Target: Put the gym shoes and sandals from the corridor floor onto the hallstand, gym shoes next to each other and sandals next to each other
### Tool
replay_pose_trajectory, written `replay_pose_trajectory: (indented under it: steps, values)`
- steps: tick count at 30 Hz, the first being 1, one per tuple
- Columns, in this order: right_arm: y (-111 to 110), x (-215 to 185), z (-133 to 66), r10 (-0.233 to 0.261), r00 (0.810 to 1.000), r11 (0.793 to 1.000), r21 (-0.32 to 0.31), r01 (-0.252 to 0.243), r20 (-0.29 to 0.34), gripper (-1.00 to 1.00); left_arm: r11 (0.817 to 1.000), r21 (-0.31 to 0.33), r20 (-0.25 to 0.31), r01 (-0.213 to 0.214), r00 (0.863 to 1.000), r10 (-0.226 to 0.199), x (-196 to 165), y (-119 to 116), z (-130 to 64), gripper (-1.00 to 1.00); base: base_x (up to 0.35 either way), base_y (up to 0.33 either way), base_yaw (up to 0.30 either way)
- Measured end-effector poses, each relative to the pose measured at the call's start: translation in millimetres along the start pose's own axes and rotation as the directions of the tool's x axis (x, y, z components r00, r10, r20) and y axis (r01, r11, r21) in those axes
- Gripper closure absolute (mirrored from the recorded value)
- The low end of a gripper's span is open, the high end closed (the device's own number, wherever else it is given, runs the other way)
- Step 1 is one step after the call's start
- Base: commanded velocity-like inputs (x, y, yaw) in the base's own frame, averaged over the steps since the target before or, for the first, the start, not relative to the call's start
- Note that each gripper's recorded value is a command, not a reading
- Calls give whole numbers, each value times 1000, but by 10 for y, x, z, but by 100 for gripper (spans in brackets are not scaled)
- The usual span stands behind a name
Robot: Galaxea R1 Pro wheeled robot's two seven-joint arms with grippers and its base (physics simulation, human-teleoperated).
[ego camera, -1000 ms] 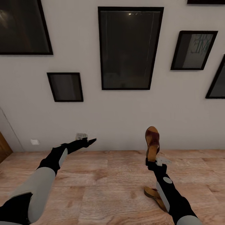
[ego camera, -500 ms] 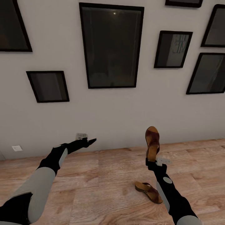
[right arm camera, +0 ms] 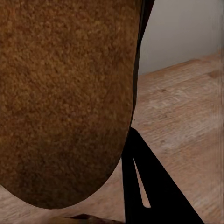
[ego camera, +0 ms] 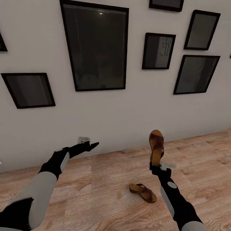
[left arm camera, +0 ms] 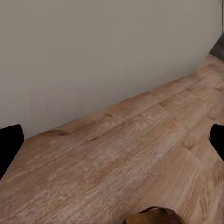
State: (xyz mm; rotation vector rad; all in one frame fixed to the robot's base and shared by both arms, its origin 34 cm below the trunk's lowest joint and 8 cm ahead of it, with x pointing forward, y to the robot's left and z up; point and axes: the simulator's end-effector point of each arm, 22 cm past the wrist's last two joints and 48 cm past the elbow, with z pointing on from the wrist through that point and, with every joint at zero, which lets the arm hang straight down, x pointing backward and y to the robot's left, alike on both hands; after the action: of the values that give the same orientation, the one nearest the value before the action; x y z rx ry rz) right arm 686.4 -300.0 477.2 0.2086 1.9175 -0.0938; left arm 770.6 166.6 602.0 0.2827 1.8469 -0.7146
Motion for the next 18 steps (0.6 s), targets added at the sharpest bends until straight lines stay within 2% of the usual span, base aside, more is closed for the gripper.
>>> replay_pose_trajectory:
  steps: [5,8,18]
  values:
    - [1,-2,0,0,1000,1000,0,0,0,100,1000,0,0,0,1000,0,2,-1,0,-100,-1,1,-253]
    - [-2,2,1,0,1000,1000,0,0,0,100,1000,0,0,1,1000,-1,3,0,1,-100,-83,129,-258]
    - [-2,3,1,0,1000,1000,0,0,-1,100,1000,1,0,1,1000,-1,4,-1,1,-100,-138,278,-262]
